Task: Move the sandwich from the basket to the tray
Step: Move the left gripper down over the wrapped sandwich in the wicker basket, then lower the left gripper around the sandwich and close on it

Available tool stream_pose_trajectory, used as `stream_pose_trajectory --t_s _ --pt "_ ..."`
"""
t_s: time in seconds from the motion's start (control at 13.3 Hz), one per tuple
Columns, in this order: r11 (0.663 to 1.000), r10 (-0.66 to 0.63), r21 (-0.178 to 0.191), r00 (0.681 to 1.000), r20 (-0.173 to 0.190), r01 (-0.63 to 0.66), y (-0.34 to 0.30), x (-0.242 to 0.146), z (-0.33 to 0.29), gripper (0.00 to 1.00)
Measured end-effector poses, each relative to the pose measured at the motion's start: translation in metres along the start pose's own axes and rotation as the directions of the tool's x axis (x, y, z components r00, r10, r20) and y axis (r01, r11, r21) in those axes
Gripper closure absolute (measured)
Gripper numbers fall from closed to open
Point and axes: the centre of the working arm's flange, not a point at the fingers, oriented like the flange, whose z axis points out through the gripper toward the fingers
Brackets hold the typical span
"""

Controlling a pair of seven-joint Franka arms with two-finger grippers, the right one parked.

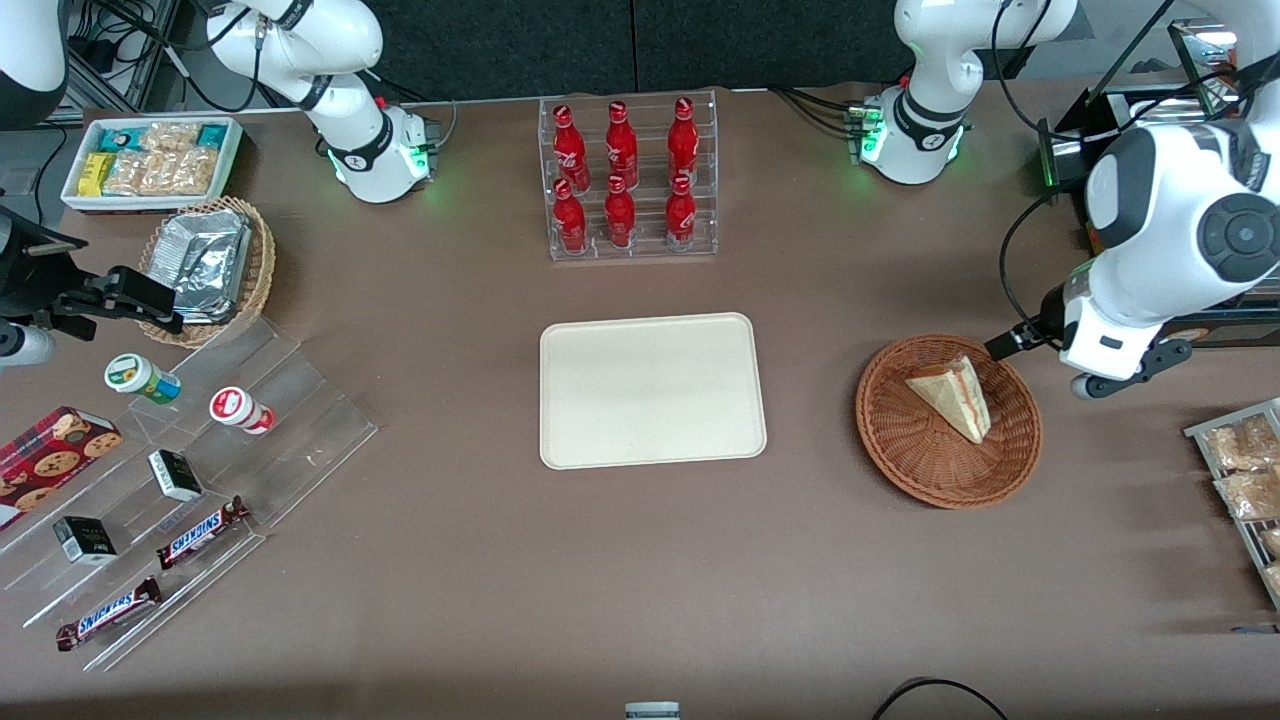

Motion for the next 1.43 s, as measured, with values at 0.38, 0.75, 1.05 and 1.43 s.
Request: stream_pose_trajectory --t_s 0.38,0.75,1.05,1.43 --pt "0.994 -0.105 0.005 0.994 -0.002 0.105 0.023 0.005 0.039 0.0" --pt "0.985 -0.172 -0.025 0.984 -0.04 0.171 0.031 0.003 0.078 0.0" --pt "0.974 -0.225 -0.032 0.973 -0.049 0.223 0.033 0.004 0.093 0.0" --pt "0.962 -0.271 -0.011 0.959 -0.079 0.271 0.035 0.01 0.114 0.0"
